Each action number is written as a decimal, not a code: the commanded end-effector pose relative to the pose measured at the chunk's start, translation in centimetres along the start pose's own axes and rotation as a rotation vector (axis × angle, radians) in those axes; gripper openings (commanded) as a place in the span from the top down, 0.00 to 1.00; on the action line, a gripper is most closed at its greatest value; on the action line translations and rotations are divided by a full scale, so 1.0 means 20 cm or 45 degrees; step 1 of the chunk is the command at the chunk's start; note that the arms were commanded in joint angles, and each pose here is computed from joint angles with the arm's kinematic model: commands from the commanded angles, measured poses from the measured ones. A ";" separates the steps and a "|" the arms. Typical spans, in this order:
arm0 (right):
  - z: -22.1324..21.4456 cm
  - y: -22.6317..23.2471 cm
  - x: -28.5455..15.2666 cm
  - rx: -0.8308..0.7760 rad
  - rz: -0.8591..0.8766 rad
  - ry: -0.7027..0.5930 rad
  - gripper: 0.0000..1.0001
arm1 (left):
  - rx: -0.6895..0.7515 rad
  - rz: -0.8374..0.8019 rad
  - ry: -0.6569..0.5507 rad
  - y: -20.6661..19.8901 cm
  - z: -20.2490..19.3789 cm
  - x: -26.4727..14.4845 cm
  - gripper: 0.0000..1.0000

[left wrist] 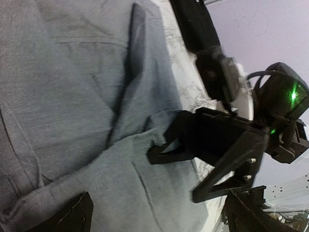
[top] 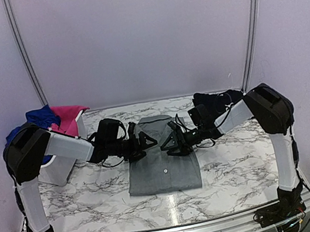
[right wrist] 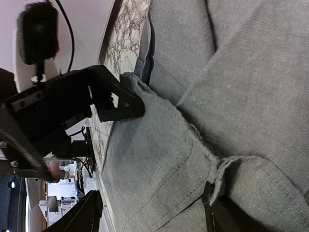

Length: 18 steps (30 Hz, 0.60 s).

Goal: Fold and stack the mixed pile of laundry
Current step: Smooth out the 2/3-rectangle-folded shirt at the center of the board.

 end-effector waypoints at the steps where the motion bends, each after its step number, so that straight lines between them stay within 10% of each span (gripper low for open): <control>1: -0.01 -0.09 0.01 -0.016 -0.004 0.015 0.28 | -0.030 0.087 0.048 0.19 -0.04 0.04 0.01; 10: -0.19 0.06 -0.04 -0.033 0.041 0.090 0.35 | 0.155 0.069 -0.023 0.07 -0.15 -0.21 0.01; 18: 0.03 0.36 -0.20 -0.286 -0.068 0.085 0.46 | 0.871 0.454 -0.058 -0.12 -0.35 -0.51 0.01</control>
Point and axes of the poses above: each gripper's point midway between its finger pads, its own x axis out along the fingers, its own y axis along the line the jaws close on, z = x × y, the point moved 2 cm from there along -x, back along the fingers, and after that the axes turned 12 degrees about -x, right-handed, at the moved point
